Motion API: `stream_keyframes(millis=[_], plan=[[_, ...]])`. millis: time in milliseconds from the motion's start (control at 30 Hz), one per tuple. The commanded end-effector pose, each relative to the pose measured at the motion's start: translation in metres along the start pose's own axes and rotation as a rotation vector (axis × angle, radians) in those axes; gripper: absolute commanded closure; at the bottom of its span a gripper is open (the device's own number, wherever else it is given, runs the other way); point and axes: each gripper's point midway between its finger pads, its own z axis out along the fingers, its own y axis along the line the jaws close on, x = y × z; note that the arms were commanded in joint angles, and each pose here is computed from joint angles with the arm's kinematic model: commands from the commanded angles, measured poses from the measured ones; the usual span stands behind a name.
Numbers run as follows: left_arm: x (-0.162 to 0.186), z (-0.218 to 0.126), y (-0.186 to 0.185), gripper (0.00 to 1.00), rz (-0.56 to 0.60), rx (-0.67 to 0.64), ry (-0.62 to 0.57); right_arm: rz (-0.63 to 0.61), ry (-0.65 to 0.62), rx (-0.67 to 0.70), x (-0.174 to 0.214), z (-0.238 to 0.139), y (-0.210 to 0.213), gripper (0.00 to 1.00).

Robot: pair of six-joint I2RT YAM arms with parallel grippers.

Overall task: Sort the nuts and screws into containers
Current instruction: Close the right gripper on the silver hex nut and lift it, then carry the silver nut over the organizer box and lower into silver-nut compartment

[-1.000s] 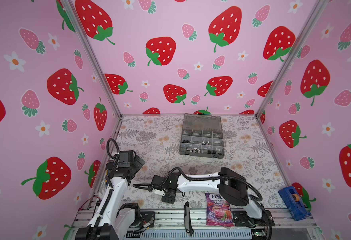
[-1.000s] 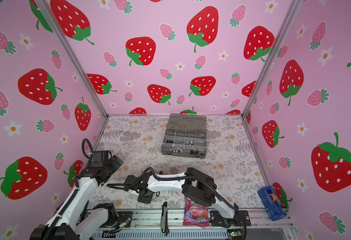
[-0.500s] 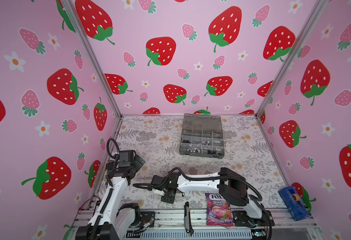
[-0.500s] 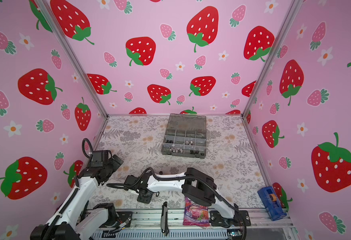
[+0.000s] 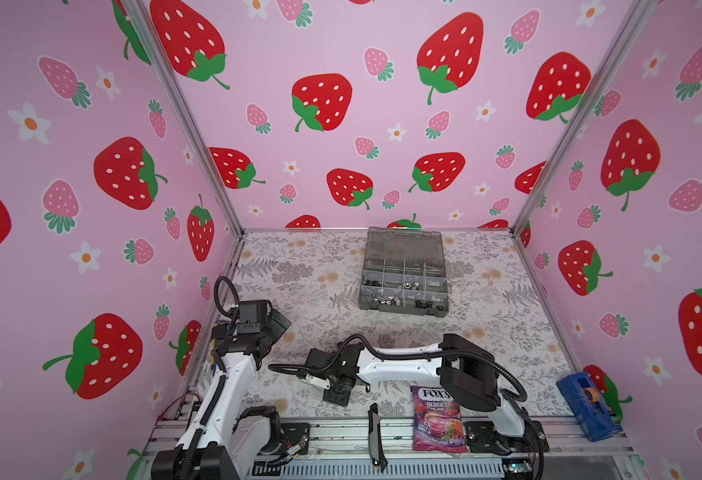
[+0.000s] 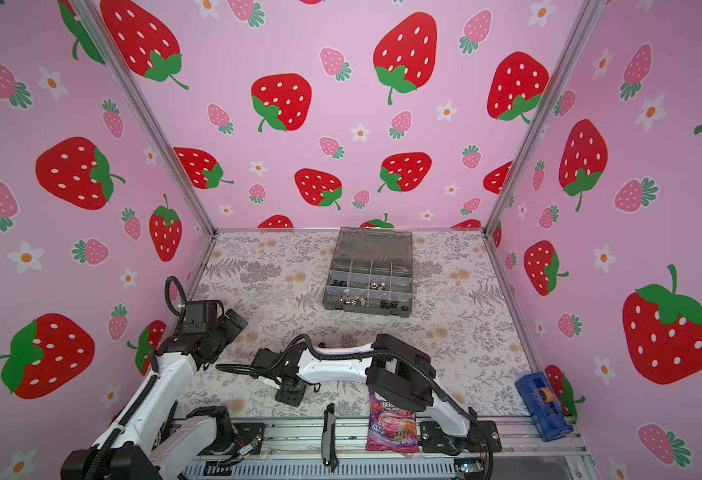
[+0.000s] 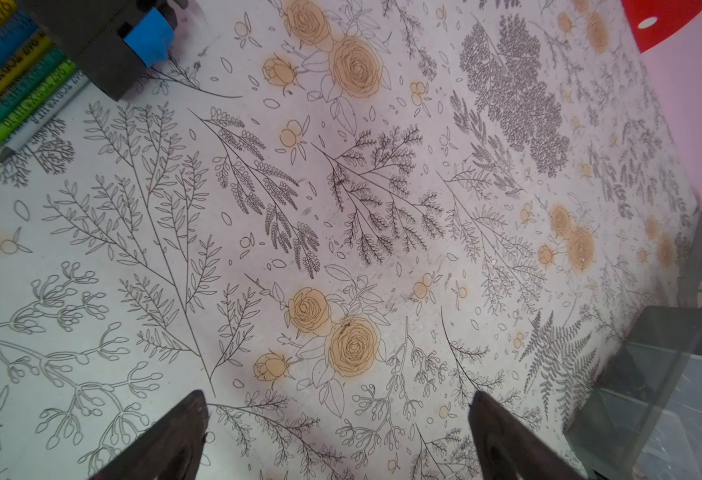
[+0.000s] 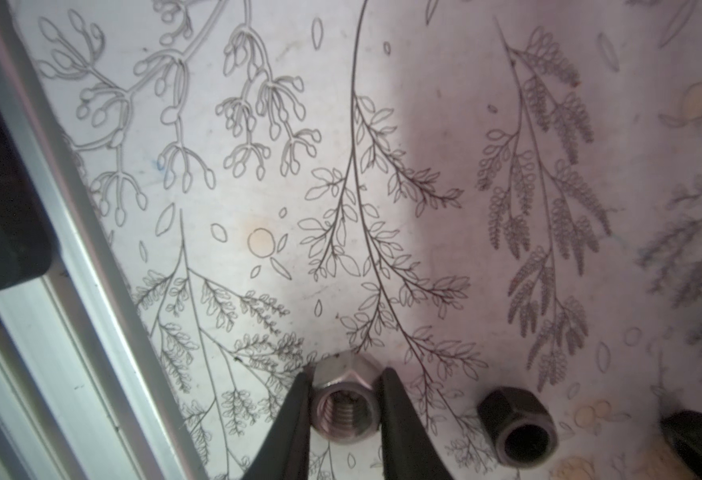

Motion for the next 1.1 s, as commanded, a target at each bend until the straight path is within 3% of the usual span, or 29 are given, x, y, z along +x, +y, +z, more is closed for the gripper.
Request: stream_keyframes(millis=[0, 133, 467, 833, 1067], plan=[[-0.004, -0.003, 0.0, 0.01, 0.003, 0.0, -0.013, 0.031, 0.074, 0.05, 0.025, 0.007, -0.016, 0.91], [-0.003, -0.002, 0.0, 0.01, 0.007, 0.001, -0.013, 0.135, -0.014, 0.095, 0.011, -0.017, -0.05, 0.97], [-0.003, -0.003, -0.008, 0.01, 0.031, 0.039, 0.0, 0.374, -0.29, 0.19, -0.016, -0.101, -0.124, 1.0], [0.01, -0.006, -0.027, 0.01, 0.052, 0.16, 0.027, 0.712, -0.422, 0.395, 0.039, -0.17, -0.245, 1.0], [0.038, -0.011, -0.05, 0.01, 0.166, 0.229, 0.045, 0.9, -0.44, 0.485, 0.092, -0.19, -0.307, 1.0]])
